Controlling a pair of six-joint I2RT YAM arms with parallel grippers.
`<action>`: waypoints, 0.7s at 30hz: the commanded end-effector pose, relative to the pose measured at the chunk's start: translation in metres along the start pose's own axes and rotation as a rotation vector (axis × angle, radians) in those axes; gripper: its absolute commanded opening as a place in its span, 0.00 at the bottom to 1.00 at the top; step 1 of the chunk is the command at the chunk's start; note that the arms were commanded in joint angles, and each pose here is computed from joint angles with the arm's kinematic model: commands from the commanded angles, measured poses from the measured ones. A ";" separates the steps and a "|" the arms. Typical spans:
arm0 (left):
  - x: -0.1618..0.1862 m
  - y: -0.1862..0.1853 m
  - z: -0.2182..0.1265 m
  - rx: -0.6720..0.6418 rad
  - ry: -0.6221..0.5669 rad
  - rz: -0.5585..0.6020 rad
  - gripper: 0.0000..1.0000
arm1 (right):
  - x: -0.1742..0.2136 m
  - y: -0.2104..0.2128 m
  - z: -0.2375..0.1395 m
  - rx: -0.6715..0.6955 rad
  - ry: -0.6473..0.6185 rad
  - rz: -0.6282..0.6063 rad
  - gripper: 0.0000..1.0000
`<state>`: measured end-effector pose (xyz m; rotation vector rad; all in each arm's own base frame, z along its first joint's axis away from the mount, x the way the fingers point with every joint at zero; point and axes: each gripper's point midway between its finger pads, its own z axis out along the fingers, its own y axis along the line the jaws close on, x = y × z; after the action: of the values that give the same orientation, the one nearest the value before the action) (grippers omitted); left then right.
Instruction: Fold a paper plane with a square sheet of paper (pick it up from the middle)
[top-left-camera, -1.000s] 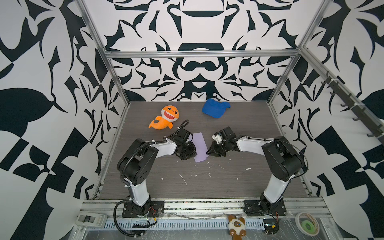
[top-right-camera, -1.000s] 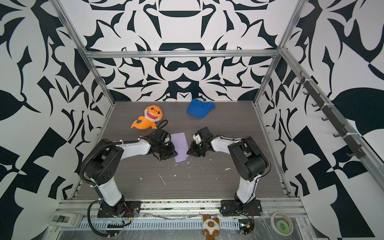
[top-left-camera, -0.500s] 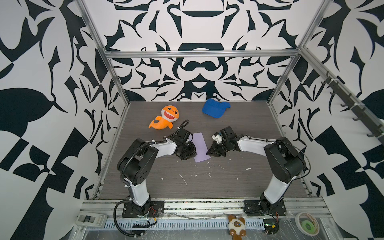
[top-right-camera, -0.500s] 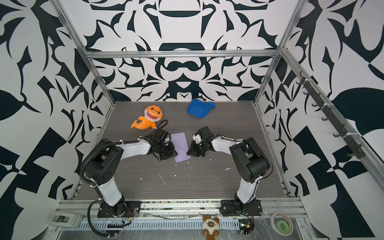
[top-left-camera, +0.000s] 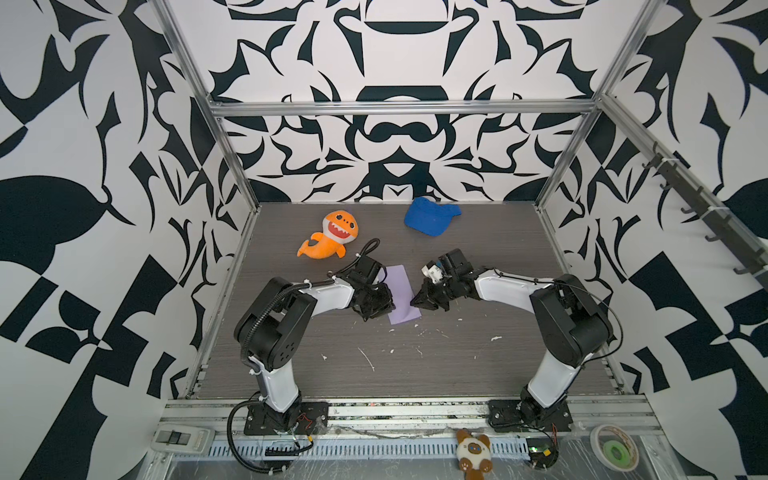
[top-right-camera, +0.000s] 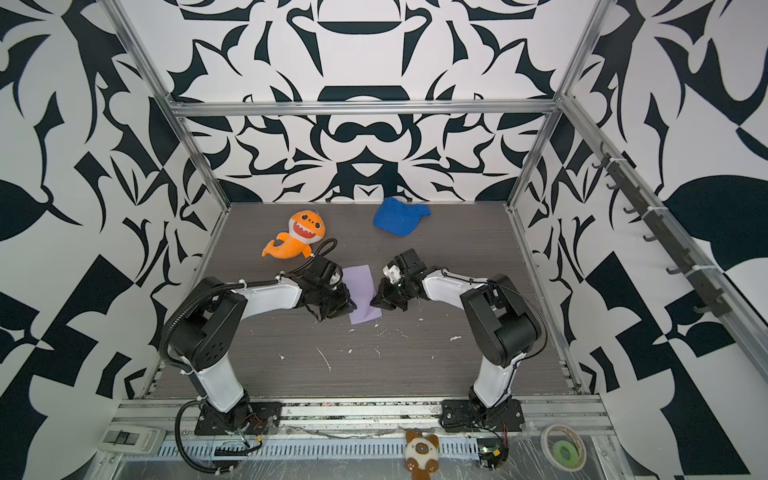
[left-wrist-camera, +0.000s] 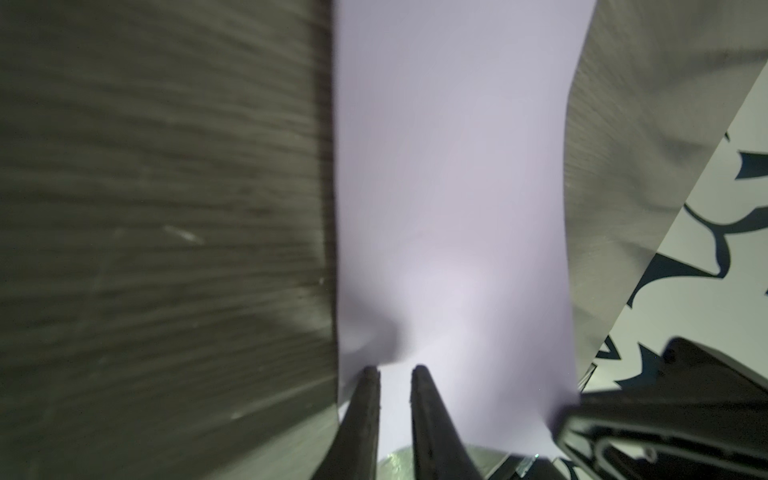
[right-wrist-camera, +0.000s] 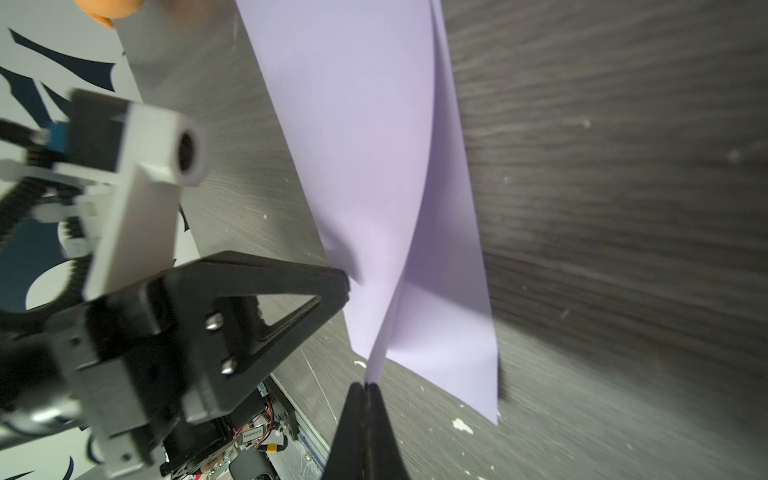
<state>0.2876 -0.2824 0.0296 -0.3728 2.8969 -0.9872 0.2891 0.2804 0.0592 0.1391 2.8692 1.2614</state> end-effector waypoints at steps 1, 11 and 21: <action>-0.018 -0.023 -0.021 0.063 -0.056 0.040 0.24 | -0.002 0.007 -0.004 0.006 -0.007 -0.018 0.00; -0.038 -0.018 -0.007 0.029 -0.046 0.071 0.22 | 0.021 -0.012 -0.013 0.088 0.048 -0.021 0.00; -0.031 0.021 -0.001 -0.121 -0.039 0.053 0.17 | 0.012 -0.005 -0.015 0.080 0.022 -0.024 0.00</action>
<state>0.3234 -0.2710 0.0290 -0.3122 2.8752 -0.8893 0.2682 0.2634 0.0491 0.1388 2.9837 1.1450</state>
